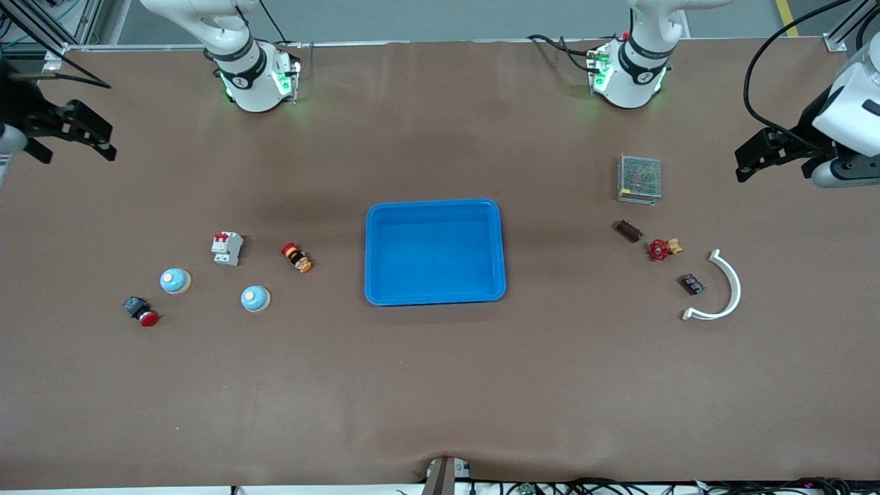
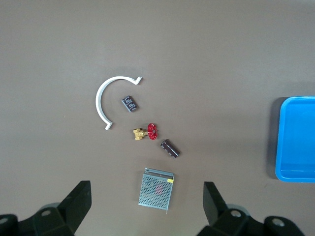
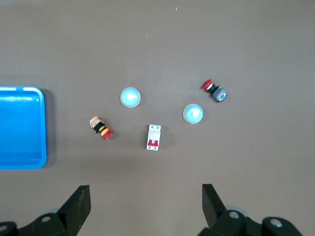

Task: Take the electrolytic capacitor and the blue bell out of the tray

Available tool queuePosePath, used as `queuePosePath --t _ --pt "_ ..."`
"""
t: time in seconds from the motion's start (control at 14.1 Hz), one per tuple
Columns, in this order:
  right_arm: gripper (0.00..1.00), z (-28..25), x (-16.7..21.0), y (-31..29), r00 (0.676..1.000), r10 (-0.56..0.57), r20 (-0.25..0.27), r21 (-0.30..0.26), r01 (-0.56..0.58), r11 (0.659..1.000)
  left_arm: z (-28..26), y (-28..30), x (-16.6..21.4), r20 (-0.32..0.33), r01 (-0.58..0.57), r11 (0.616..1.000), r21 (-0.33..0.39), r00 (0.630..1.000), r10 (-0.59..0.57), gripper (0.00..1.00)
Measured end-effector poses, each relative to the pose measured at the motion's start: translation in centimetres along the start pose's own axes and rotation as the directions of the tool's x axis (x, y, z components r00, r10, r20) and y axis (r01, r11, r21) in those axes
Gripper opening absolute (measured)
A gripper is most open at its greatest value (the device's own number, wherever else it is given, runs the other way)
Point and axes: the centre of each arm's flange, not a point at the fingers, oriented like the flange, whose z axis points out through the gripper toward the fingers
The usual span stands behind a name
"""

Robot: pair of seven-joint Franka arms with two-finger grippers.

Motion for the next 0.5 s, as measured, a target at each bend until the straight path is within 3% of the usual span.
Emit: queuePosePath --t 0.21,0.5 --pt "1.0 -1.0 0.8 1.0 1.0 0.019 -0.024 -0.003 -0.019 1.0 0.0 -0.1 0.0 0.0 0.001 1.0 0.0 1.0 -0.001 1.0" --pt "1.0 -0.1 1.8 1.6 1.0 0.03 -0.01 -0.004 -0.03 1.0 0.0 -0.2 0.0 0.0 0.004 1.0 0.0 1.0 -0.004 1.0"
